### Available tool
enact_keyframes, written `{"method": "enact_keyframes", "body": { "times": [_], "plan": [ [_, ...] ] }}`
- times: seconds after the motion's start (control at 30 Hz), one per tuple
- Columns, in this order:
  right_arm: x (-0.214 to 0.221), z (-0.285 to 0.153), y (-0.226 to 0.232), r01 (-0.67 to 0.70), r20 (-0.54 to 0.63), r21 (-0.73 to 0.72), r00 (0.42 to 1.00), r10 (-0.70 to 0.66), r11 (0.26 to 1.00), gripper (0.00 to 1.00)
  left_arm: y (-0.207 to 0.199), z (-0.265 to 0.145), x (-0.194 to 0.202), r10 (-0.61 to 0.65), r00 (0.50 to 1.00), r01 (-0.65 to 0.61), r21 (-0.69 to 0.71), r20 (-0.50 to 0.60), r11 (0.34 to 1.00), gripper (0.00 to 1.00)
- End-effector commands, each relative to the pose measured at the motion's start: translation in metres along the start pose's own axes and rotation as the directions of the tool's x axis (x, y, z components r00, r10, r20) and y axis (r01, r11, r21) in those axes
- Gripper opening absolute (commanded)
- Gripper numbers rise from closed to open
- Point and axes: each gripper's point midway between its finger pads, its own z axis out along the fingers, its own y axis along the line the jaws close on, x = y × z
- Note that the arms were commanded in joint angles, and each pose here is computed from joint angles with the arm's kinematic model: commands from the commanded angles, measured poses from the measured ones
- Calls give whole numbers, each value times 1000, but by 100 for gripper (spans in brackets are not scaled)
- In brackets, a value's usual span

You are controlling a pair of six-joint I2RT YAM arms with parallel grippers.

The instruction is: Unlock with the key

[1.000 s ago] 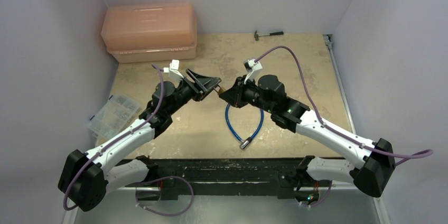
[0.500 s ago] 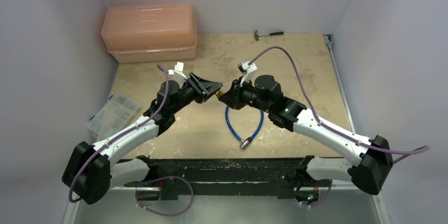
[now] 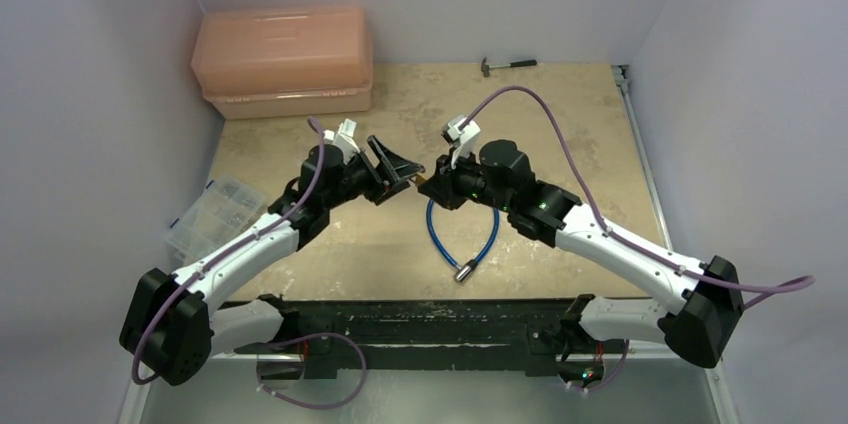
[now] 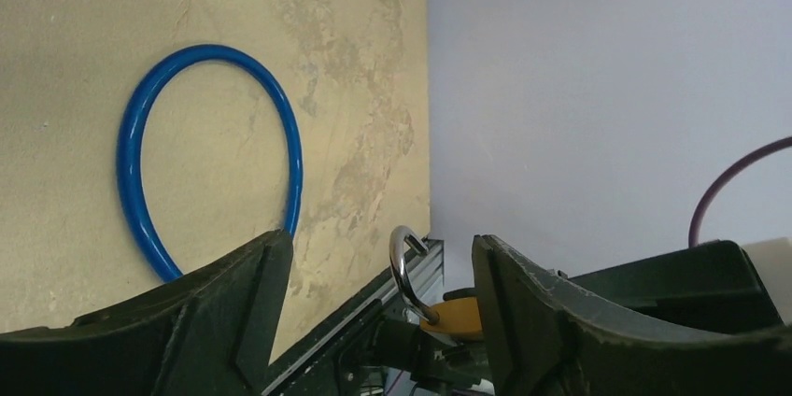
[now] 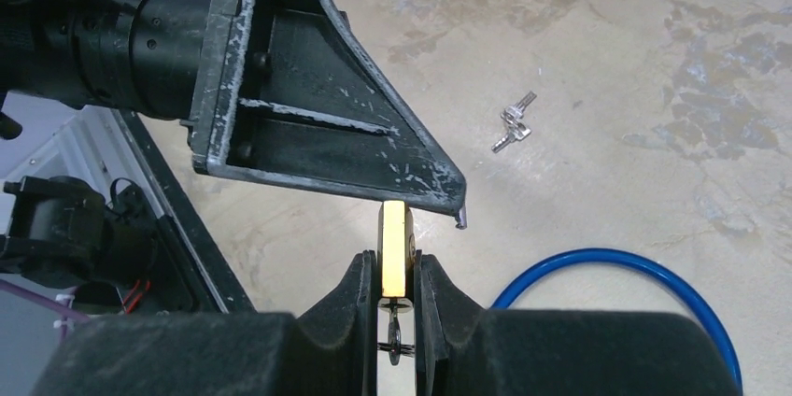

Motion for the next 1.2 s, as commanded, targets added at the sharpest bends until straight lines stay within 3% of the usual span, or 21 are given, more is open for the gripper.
{"method": "enact_keyframes", "body": {
  "times": [0.0,0.2,0.47,0.63,0.83,1.17],
  "plan": [
    [-35,-21,18,24,120,-75,993,-15,997,0,-40,-20,-17,144,989,-145,142,17,979,75],
    [-42,-52,50,13,149,-235,989,23,972,0,-76,-46,-37,308,946,-324,300,102,897,72],
    [-56,-85,93,-32,138,-446,985,104,895,0,-137,-90,-23,525,808,-580,524,268,624,71],
    [-67,-97,111,-49,136,-544,980,146,838,0,-160,-111,-13,562,765,-620,599,316,507,68],
    [-84,-103,116,-53,173,-582,967,187,811,0,-167,-121,-2,573,767,-593,657,287,465,65],
    [-107,-93,98,-77,221,-543,948,230,836,0,-167,-142,22,583,782,-511,763,221,396,66]
  ]
}}
